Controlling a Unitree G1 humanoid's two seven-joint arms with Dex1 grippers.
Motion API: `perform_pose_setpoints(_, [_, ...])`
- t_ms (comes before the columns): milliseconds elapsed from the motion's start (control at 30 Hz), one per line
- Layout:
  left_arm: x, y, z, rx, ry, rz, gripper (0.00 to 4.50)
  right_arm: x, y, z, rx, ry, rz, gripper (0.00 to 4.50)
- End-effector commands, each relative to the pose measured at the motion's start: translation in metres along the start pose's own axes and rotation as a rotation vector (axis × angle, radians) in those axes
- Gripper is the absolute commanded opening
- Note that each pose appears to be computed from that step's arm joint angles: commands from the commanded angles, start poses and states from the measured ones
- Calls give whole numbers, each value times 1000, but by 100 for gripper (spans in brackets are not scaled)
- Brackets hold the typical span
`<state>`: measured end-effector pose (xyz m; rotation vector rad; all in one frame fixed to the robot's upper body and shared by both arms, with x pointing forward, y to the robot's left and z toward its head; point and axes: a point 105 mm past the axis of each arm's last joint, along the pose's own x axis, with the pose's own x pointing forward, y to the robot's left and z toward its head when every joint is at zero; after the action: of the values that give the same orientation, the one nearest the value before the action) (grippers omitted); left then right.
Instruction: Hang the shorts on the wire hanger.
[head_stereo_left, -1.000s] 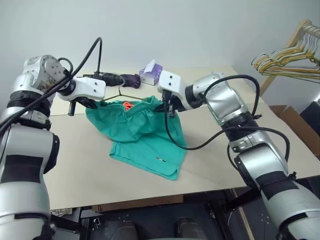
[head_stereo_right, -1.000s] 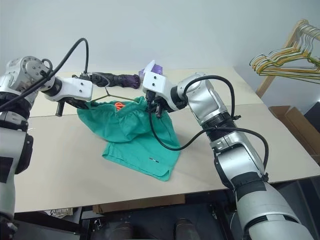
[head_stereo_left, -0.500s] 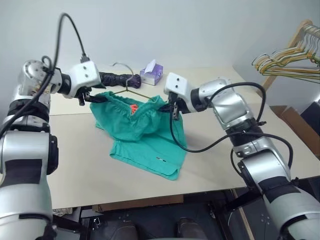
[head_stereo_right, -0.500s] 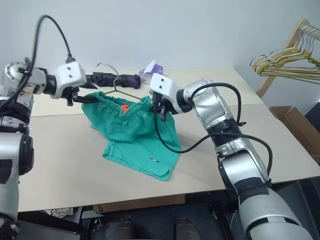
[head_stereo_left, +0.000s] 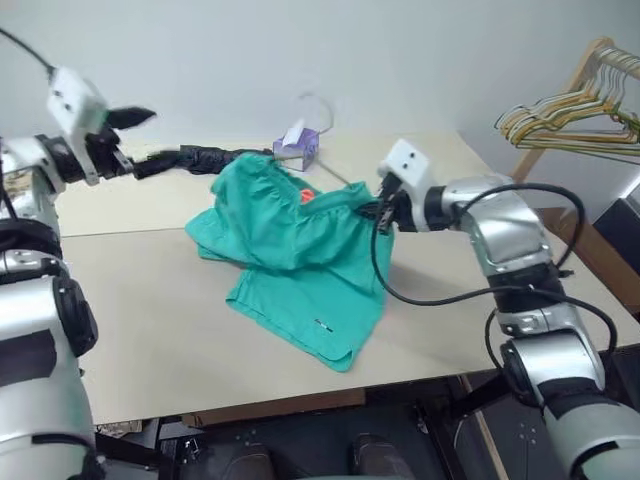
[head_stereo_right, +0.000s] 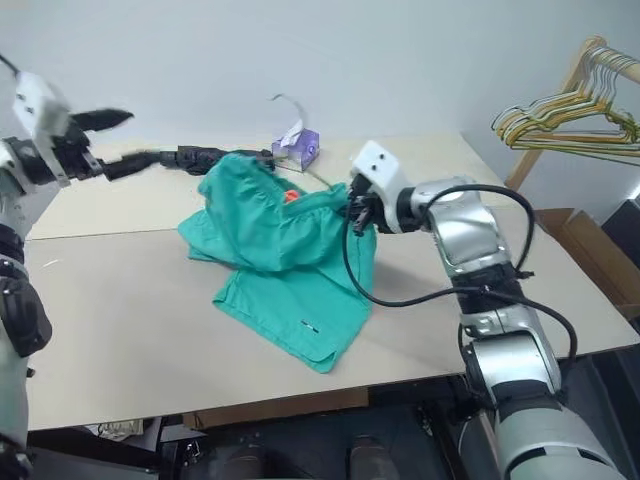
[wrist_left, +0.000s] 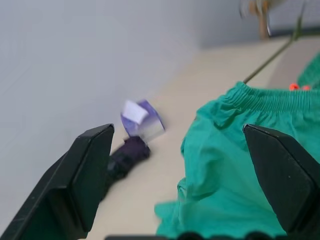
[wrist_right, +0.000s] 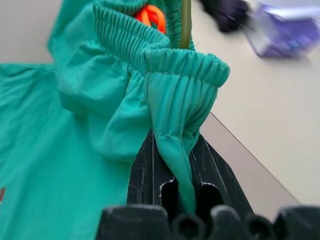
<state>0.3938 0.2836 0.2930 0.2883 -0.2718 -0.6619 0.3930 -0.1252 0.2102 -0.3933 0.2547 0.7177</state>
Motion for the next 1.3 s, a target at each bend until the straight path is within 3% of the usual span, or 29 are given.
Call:
perform_pose_setpoints(33, [9, -30, 11, -102, -172, -74, 447, -39, -32, 15, 95, -26, -248, 0])
perform_pose_setpoints(200, [16, -98, 3, -174, -159, -226, 447, -75, -53, -5, 324, 101, -494, 0])
perform_pose_setpoints(300, [19, -123, 5, -221, -154, -280, 447, -98, -64, -25, 444, 179, -660, 0])
perform_pose_setpoints(500, [22, -129, 25, -273, -220, -308, 447, -138, -92, -57, 635, 201, -946, 0])
perform_pose_setpoints(633, [21, -129, 38, -303, -287, -318, 447, -167, -106, -65, 754, 200, -1155, 0])
perform_pose_setpoints(833, [23, -140, 37, -295, -277, -325, 447, -206, -130, -69, 861, 188, -1441, 0])
perform_pose_setpoints(1200, [24, -155, 33, -274, -244, -344, 447, -214, -178, -46, 906, 33, -1612, 0])
perform_pose_setpoints(1300, [20, -158, 37, -271, -263, -354, 447, -223, -184, -53, 968, 32, -1642, 0])
